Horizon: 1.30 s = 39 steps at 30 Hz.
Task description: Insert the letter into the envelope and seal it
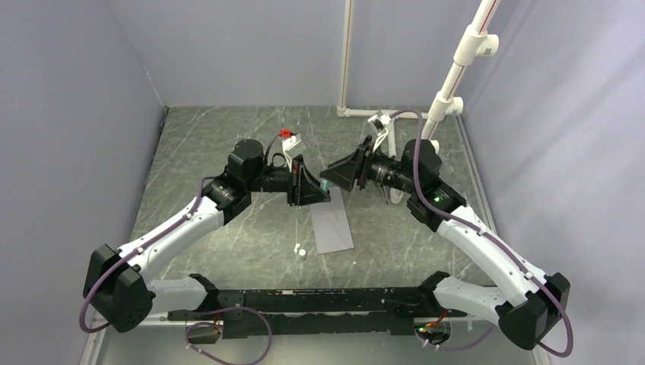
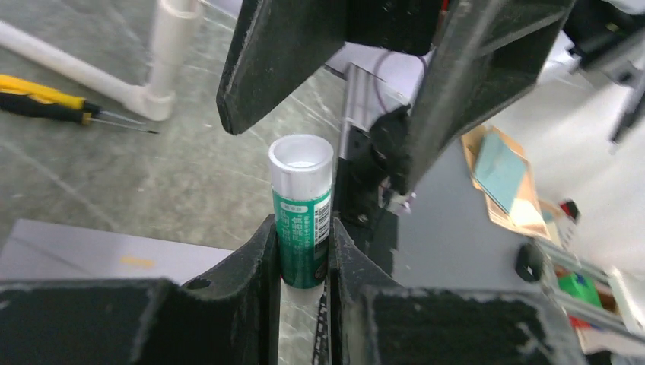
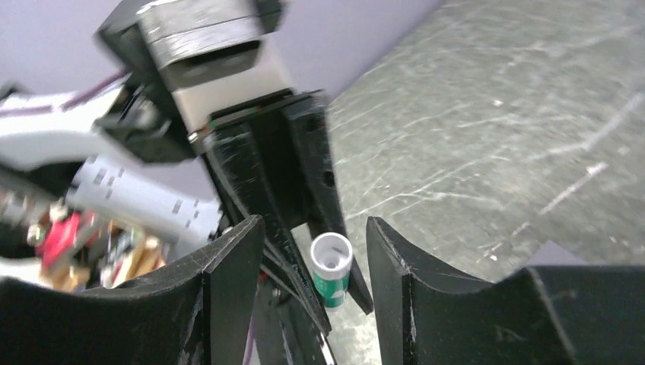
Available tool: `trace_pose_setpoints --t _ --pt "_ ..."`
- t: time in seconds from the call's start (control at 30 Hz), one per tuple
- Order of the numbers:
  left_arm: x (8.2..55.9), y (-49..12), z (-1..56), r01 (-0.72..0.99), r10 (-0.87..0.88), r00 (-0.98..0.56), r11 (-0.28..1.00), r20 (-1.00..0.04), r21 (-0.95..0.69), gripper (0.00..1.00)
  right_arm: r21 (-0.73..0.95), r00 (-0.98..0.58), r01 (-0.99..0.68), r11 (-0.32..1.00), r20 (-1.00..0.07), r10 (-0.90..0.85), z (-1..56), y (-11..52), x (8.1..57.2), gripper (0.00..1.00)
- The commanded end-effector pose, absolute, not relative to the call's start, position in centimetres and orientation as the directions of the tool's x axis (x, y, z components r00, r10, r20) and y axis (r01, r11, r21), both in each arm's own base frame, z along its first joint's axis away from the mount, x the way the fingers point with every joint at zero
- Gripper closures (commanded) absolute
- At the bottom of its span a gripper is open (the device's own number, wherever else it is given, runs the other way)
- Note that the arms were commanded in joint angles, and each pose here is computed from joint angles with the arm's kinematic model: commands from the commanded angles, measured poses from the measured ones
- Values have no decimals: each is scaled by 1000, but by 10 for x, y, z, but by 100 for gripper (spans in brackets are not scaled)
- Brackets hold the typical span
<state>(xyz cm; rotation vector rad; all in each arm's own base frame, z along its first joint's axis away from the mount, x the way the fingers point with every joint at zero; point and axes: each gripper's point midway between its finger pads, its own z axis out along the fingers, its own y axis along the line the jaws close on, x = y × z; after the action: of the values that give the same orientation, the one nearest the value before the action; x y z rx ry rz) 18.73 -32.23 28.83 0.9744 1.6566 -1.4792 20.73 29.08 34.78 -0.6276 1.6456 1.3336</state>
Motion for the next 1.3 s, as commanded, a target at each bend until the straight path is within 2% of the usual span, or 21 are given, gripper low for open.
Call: trace_pose_setpoints --t 0.0,0.17,0.3,0.5,0.57,0.63,0.7,0.77,0.8,0.9,1.0,1.1,1.17,1.2,1.23,1.27 --pt "223 -321 293 864 -37 -449 235 -893 -445 98 665 -546 -599 447 -747 379 357 286 247 43" --pt "228 -321 290 848 -53 -463 264 -885 -459 98 677 -573 -541 499 -731 372 342 289 255 43" --pt "229 -319 288 842 -54 -468 276 -882 -463 98 686 -598 -542 486 -721 351 336 296 252 53" --pt "223 -321 290 852 -43 -467 244 -883 -463 98 684 -598 -552 477 -724 346 336 298 252 84" --pt "219 -320 291 861 -29 -463 226 -886 -457 98 656 -571 -602 455 -752 328 344 299 247 100" --pt "210 -320 293 873 -4 -458 186 -889 -451 98 589 -511 -692 417 -808 294 356 300 238 100" --pt "197 -320 296 885 35 -457 119 -889 -450 98 454 -396 -835 311 -888 234 373 302 213 100" --pt "179 -319 298 891 85 -455 27 -887 -454 98 286 -264 -952 111 -947 184 384 303 173 100" --pt "170 -318 300 890 108 -451 -21 -886 -456 98 203 -208 -978 -47 -967 146 385 301 142 100" --pt "142 -312 307 872 157 -429 -183 -889 -453 98 102 -133 -953 -285 -987 93 393 291 97 100" --pt "127 -306 312 865 159 -402 -258 -902 -431 97 68 -97 -924 -376 -994 58 391 285 79 100" --pt "126 -305 317 877 140 -376 -266 -916 -401 98 93 -121 -932 -351 -991 60 396 286 80 100" --pt "136 -308 317 896 127 -379 -198 -917 -398 97 156 -179 -967 -201 -979 100 411 293 101 100" --pt "146 -310 315 905 119 -391 -132 -912 -405 98 210 -220 -974 -88 -967 127 418 296 120 91" --pt "162 -312 313 916 94 -394 -43 -914 -399 98 299 -282 -951 84 -945 167 419 297 151 78" --pt "175 -313 311 917 72 -399 36 -914 -398 98 377 -337 -905 199 -918 208 420 295 172 62"
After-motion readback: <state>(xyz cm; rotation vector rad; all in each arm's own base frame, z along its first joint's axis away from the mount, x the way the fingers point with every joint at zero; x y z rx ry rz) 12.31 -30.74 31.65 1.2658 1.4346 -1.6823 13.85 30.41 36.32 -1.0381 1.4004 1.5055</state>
